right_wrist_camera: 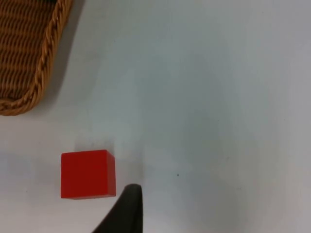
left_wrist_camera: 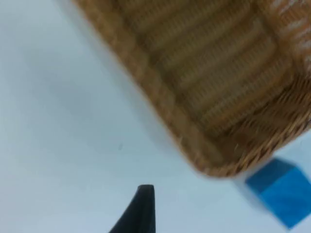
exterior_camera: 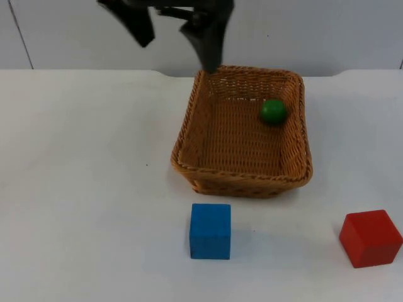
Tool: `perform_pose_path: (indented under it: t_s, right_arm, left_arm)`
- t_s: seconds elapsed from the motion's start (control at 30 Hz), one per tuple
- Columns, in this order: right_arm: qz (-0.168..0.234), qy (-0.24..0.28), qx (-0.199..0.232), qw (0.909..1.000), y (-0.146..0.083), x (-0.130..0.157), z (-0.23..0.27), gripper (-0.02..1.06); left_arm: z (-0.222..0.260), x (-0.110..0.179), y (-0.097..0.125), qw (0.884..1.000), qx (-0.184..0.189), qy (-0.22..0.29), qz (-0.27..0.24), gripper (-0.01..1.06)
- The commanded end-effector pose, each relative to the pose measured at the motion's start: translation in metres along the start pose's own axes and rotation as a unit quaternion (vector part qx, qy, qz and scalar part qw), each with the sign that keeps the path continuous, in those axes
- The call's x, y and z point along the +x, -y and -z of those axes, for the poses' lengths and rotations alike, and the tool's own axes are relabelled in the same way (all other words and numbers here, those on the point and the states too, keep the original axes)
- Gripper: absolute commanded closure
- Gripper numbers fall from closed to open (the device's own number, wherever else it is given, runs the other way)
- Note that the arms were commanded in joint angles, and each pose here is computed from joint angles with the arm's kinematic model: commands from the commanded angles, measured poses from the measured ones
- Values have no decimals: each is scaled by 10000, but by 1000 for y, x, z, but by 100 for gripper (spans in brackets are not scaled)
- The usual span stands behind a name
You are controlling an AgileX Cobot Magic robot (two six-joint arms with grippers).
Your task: Place all geometric objects except the red cube into the basket.
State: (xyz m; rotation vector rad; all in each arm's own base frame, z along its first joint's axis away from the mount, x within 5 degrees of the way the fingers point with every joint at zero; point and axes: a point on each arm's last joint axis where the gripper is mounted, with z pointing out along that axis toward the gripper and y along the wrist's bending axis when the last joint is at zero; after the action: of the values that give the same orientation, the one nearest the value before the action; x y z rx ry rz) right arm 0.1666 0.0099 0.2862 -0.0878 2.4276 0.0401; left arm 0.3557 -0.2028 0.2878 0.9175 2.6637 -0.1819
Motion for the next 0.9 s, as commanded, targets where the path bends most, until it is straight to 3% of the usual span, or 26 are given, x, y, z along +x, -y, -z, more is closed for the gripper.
perform_pose_path:
  t_s: [0.0, 0.13, 0.27, 0.3, 0.47, 0.5, 0.67, 0.87]
  right_arm:
    - [-38, 25, 3, 10000, 0, 0, 1, -1]
    - [-38, 25, 3, 10000, 0, 0, 1, -1]
    - [-47, 36, 4, 10000, 0, 0, 1, -1]
    - [-47, 36, 4, 10000, 0, 0, 1, -1]
    - [-47, 36, 4, 10000, 0, 0, 1, -1]
    - [-47, 36, 4, 10000, 0, 0, 1, -1]
    - [-47, 47, 4, 10000, 0, -1, 1, -1]
    - [-56, 45, -4, 10000, 0, 0, 1, -1]
  left_arm:
    - [7, 14, -8, 9997, 9, -64, 215, 9]
    - [9, 42, -26, 9983, -46, -74, 572, 9]
    - [10, 86, -50, 9907, -9, -40, 1358, 9]
    - [10, 86, -50, 9907, -9, -40, 1358, 9]
    - [14, 145, -68, 9753, -87, -1, 2205, 9]
    - [14, 145, -68, 9753, -87, -1, 2205, 9]
    - [17, 198, -65, 9623, -275, 71, 2703, 9]
    - [25, 225, -54, 9560, -386, 143, 2906, 9]
